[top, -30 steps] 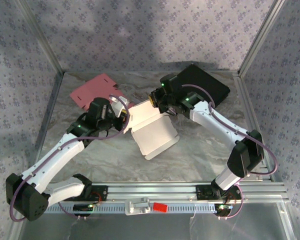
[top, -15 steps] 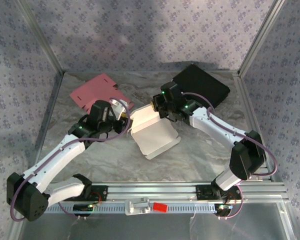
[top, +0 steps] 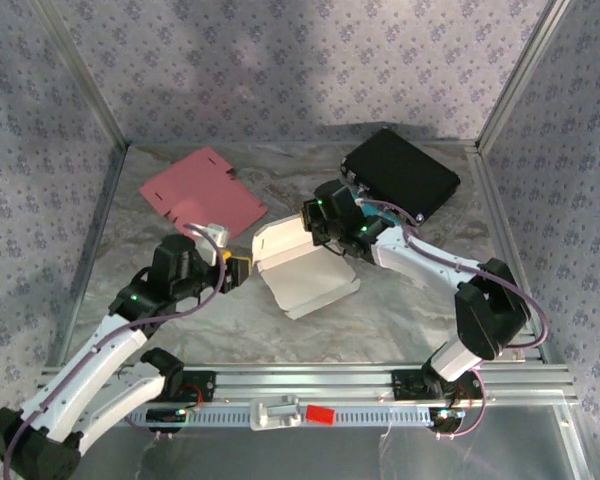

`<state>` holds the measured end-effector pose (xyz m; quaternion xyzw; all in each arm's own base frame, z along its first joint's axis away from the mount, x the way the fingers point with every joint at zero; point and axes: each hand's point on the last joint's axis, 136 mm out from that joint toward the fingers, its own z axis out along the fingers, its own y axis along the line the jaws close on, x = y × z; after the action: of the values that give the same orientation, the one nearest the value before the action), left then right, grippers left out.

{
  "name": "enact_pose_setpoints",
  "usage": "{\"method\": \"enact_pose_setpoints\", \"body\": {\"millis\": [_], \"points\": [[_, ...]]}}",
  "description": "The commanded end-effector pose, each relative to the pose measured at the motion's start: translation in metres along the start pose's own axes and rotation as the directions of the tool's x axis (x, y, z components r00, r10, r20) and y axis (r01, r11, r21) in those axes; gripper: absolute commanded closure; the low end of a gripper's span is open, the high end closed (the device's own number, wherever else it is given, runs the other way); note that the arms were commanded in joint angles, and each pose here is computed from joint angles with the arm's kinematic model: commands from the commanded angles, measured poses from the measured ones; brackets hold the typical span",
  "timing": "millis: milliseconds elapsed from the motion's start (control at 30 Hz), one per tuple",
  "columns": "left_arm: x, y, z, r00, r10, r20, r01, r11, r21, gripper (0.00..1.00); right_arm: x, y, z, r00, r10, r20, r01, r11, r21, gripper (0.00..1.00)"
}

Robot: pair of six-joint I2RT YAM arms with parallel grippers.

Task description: Fold the paper box

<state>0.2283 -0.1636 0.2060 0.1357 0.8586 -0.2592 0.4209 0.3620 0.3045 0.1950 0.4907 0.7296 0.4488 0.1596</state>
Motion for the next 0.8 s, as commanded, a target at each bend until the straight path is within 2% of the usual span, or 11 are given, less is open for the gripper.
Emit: {"method": "enact_pose_setpoints", "body": {"millis": [0,233,367,533,767], "points": [[0.003,0.018,-0.004,0.992,-0.129,0.012,0.13,0.99,-0.052,0.45,0.002,-0.003,0.014,0.999,-0.005,0.035,0.008,0.996,-0.087,1.0],[0.011,0.062,-0.001,0.961,-0.272,0.042,0.275,0.945,-0.174,0.56,0.004,-0.018,0.04,0.996,-0.086,0.018,0.088,0.981,-0.171,1.0],[0.02,0.079,0.003,0.945,-0.324,0.039,0.325,0.925,-0.195,0.58,0.003,-0.031,0.05,0.994,-0.111,0.013,0.111,0.976,-0.19,1.0],[0.035,0.082,0.018,0.95,-0.313,-0.015,0.306,0.937,-0.168,0.6,0.005,-0.041,0.053,0.994,-0.108,-0.009,0.104,0.968,-0.227,1.0],[0.041,0.08,0.037,0.953,-0.295,-0.061,0.284,0.948,-0.145,0.63,0.01,-0.031,0.043,0.992,-0.126,-0.025,0.116,0.962,-0.247,1.0]]}}
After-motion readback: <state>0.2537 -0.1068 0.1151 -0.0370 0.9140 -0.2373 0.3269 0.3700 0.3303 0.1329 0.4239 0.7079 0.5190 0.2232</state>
